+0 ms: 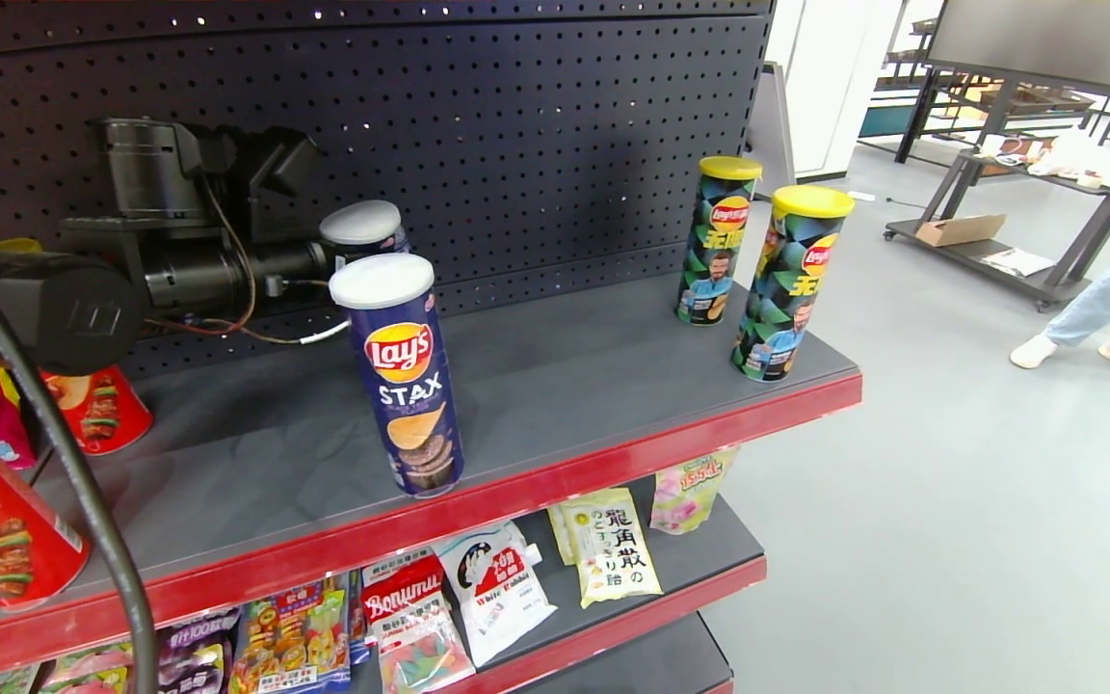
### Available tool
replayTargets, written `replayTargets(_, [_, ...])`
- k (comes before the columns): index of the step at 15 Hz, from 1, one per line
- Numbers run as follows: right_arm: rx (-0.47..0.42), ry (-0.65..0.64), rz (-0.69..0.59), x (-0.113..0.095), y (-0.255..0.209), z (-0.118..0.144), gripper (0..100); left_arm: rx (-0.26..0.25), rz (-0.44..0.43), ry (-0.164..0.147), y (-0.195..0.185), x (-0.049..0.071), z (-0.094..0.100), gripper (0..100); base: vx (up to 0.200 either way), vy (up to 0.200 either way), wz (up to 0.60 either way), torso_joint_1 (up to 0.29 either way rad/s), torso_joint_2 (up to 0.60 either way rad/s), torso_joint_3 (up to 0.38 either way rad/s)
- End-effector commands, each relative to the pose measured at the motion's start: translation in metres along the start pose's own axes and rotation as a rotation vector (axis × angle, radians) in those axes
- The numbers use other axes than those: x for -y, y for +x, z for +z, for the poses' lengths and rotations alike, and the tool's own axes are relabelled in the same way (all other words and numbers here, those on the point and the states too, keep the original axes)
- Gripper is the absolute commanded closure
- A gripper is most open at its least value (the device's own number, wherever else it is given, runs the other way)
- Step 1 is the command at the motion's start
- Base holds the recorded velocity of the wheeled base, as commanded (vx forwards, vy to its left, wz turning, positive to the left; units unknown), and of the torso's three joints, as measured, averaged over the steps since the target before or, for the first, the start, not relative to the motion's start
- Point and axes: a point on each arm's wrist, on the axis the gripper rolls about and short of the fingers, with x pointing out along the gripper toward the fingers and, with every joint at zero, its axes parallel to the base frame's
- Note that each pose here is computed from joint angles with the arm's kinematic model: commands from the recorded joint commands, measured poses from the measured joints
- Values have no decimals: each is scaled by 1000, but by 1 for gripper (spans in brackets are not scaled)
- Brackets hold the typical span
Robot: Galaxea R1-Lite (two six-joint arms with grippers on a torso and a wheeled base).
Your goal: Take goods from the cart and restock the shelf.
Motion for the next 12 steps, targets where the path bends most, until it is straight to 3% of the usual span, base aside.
replayTargets(1, [-2,0,1,0,0,0,0,-2,-2,-1,0,0,0,100,0,0,0,0,0,0])
replayTargets(2, [-2,0,1,0,0,0,0,-2,-2,-1,0,0,0,100,0,0,0,0,0,0])
replayTargets(3, [-2,1,1,0,0,0,0,0,-2,-1,0,0,0,0,0,0,0,0,0,0])
replayTargets(12, [-2,0,1,0,0,0,0,-15,14,-17,-20,2,-3,0,0,0,0,0,0,0])
